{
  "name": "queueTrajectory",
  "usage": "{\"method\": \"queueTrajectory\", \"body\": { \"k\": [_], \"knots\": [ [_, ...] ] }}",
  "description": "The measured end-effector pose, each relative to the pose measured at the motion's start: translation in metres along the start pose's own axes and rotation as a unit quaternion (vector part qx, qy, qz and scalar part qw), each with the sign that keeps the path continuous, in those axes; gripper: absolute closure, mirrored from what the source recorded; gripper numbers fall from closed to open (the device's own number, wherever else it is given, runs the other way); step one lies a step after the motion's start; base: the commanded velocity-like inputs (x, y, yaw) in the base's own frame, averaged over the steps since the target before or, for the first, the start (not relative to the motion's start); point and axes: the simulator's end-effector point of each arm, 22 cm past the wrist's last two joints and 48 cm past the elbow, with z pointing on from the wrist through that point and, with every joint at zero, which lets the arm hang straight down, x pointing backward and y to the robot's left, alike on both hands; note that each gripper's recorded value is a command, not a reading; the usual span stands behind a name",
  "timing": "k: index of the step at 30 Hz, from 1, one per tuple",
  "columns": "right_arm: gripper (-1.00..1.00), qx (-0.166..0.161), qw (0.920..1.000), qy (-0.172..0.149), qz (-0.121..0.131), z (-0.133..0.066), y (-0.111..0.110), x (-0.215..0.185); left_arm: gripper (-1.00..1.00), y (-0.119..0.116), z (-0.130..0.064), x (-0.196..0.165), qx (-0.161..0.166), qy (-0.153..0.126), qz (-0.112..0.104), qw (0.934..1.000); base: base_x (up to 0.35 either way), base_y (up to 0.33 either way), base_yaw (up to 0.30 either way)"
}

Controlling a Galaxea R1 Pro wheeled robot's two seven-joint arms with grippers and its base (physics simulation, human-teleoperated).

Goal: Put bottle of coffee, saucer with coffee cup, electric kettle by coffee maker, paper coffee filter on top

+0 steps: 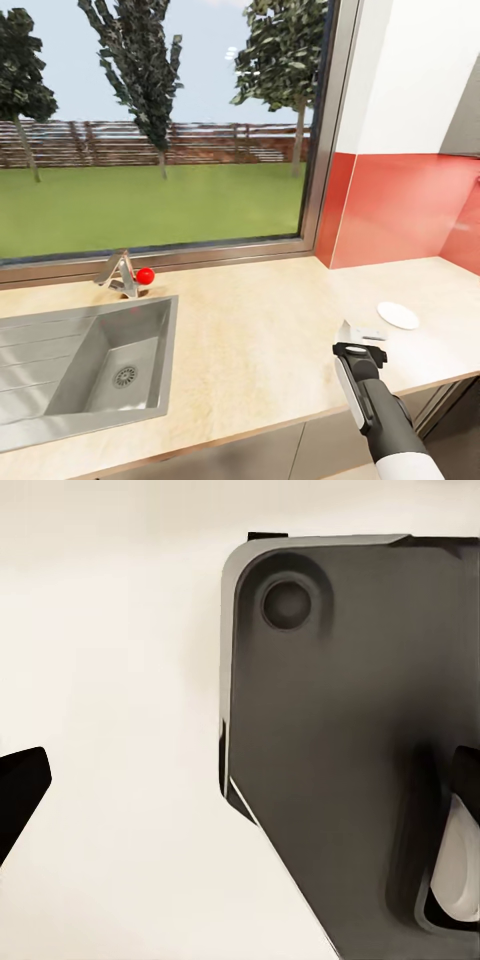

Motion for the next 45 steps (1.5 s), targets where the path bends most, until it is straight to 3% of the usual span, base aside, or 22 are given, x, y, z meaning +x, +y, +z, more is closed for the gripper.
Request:
{"method": "queueTrajectory", "body": {
  "k": [16, 45],
  "knots": [
    [-1.00, -0.001, 1.0000, 0.002, -0.001, 0.0009, 0.0013, 0.0017, -1.00, 0.0004, 0.0000, 0.0019, -0.001, 0.003, 0.000, 1.0000, 0.151, -0.037, -0.009],
    [-1.00, 0.000, 1.0000, 0.007, -0.004, 0.0090, 0.0058, 0.0086, -1.00, 0.0002, 0.0045, 0.0045, -0.001, 0.009, 0.000, 1.0000, 0.004, -0.001, -0.033]
  ]
}}
